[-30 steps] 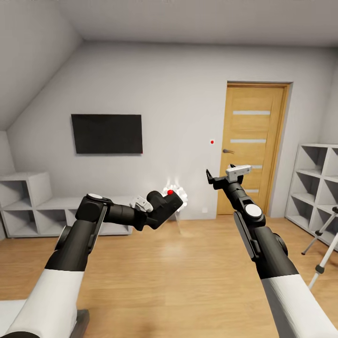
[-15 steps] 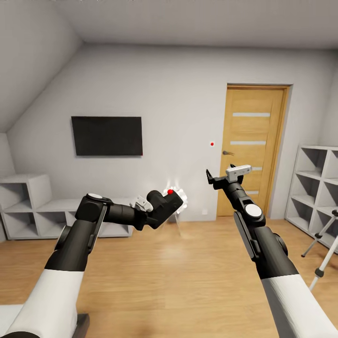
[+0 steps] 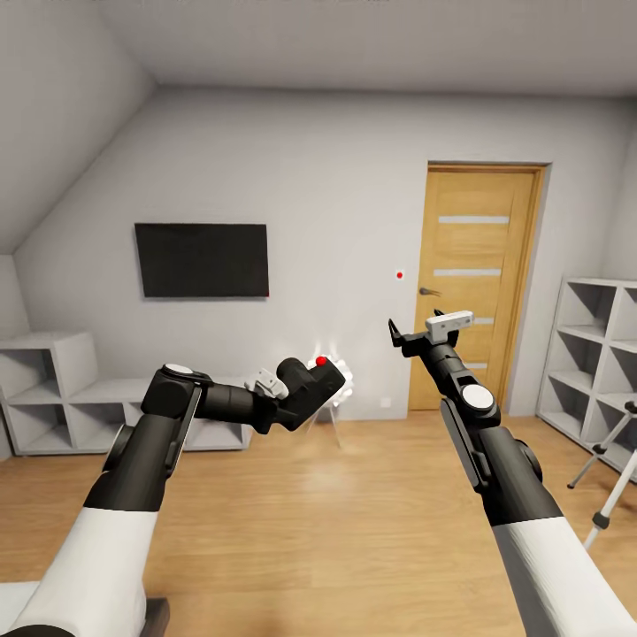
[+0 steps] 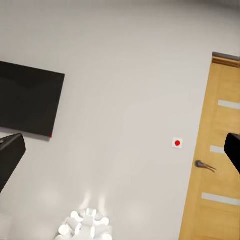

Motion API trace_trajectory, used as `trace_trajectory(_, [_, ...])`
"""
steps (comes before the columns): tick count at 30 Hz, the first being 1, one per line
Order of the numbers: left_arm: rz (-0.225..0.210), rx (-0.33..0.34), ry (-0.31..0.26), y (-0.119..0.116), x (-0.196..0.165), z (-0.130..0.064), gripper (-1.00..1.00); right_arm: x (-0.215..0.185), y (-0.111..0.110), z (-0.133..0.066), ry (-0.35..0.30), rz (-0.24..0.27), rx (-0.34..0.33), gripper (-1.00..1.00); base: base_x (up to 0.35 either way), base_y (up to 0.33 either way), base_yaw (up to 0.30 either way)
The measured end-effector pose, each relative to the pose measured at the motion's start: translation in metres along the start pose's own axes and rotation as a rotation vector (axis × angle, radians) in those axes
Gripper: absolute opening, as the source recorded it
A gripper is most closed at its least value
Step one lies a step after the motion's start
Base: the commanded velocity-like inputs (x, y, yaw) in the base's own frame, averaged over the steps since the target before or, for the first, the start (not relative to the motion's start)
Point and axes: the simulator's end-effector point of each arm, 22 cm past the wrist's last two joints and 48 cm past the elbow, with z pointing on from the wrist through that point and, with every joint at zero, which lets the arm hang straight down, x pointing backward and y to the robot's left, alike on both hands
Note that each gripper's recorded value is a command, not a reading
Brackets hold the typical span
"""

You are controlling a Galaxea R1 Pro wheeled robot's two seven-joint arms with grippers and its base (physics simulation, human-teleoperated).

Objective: Attach the digital camera to the camera tripod in the bedroom.

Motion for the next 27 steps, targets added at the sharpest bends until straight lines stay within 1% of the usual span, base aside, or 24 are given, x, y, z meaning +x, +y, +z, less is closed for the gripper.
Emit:
trace_trajectory(16, [0.0,0.002,-0.001,0.0,-0.026,-0.012,-1.0,-0.023,-0.006,0.015,0.0,0.0,0.0,1.0,0.0,0.0,0.0])
trace_trajectory(27, [0.01,0.0,-0.008,-0.002,-0.046,-0.022,-1.0,-0.038,-0.01,0.024,0.002,0.0,0.0,1.0,0.0,0.0,0.0])
